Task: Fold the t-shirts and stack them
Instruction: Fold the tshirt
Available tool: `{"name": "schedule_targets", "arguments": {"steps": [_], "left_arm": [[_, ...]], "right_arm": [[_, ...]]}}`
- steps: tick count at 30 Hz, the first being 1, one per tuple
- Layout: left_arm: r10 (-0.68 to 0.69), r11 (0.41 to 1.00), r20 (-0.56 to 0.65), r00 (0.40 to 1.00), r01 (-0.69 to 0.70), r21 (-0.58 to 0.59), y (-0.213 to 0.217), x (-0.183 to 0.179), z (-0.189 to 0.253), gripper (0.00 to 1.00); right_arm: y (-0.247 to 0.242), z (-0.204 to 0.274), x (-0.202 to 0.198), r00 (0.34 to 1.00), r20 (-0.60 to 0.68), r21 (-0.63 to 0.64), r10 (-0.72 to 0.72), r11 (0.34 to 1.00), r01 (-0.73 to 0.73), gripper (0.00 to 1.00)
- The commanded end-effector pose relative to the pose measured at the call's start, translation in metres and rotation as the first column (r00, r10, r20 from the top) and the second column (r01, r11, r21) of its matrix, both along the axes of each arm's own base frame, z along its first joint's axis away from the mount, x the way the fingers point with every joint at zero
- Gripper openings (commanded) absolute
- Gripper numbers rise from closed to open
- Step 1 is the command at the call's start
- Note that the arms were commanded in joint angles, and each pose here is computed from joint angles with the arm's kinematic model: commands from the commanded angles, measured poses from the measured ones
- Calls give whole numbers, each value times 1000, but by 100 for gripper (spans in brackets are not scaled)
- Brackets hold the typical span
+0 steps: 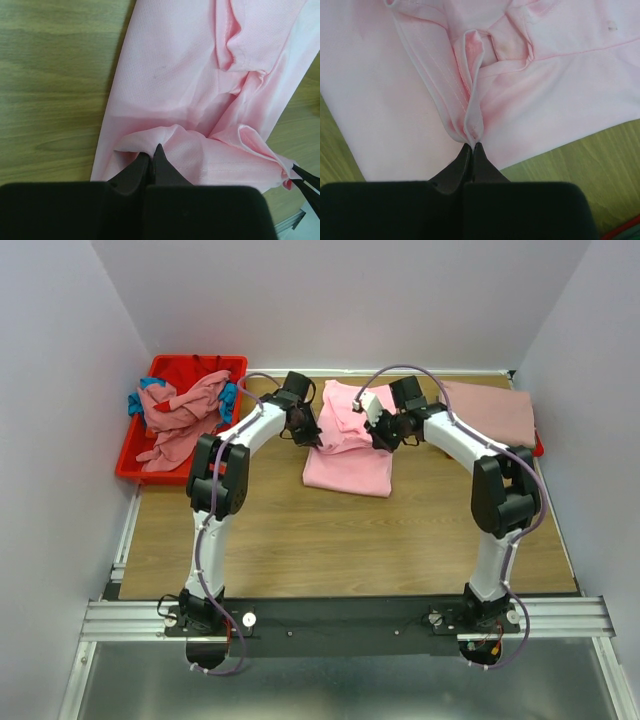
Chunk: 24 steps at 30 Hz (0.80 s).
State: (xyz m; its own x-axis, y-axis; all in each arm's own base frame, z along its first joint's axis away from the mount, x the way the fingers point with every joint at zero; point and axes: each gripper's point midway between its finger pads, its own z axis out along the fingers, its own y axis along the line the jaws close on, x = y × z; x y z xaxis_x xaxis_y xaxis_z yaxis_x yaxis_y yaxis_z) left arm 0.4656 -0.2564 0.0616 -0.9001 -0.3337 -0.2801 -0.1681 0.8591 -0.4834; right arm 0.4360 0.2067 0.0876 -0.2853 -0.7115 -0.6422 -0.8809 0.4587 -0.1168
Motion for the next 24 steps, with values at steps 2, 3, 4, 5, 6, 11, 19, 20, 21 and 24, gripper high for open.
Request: {"name": "schedule_targets", "arguments": {"steps": [2, 3, 4, 5, 6, 11, 19, 20, 21, 24], "left_arm": [[-17, 998, 26, 1000, 19, -57, -7, 14, 12, 0], [-18, 998, 25, 1000, 19, -66, -9, 16, 12, 0], [-21, 997, 31, 999, 23, -77, -12, 17, 13, 0], [-20, 996, 33, 999, 23, -86, -14, 19, 14, 0], [-18, 995, 27, 999, 21, -94, -15, 20, 11, 0], [-17, 992, 34, 999, 21, -127, -22, 28, 12, 0], [9, 987, 47, 999, -2, -159, -23, 42, 16, 0], [13, 987, 45, 999, -6, -161, -22, 43, 15, 0], [16, 986, 47, 999, -8, -167, -23, 45, 16, 0], [13, 984, 58, 998, -2, -180, -22, 46, 20, 0]], "right_arm": [[-7, -2, 20, 998, 13, -24, -68, 997, 68, 0], [-8, -3, 23, 997, 14, -24, -78, 997, 78, 0], [-9, -4, 25, 996, 16, -29, -84, 996, 84, 0], [-10, -4, 27, 996, 18, -30, -87, 996, 88, 0], [-9, -7, 29, 996, 15, -30, -91, 995, 92, 0], [-15, -10, 41, 990, 28, -42, -140, 989, 141, 0], [-20, -11, 56, 983, 46, -39, -177, 983, 179, 0], [-20, -12, 57, 983, 48, -38, -177, 983, 179, 0], [-19, -11, 58, 983, 52, -36, -177, 983, 179, 0], [-18, -9, 61, 983, 55, -28, -177, 984, 178, 1]]}}
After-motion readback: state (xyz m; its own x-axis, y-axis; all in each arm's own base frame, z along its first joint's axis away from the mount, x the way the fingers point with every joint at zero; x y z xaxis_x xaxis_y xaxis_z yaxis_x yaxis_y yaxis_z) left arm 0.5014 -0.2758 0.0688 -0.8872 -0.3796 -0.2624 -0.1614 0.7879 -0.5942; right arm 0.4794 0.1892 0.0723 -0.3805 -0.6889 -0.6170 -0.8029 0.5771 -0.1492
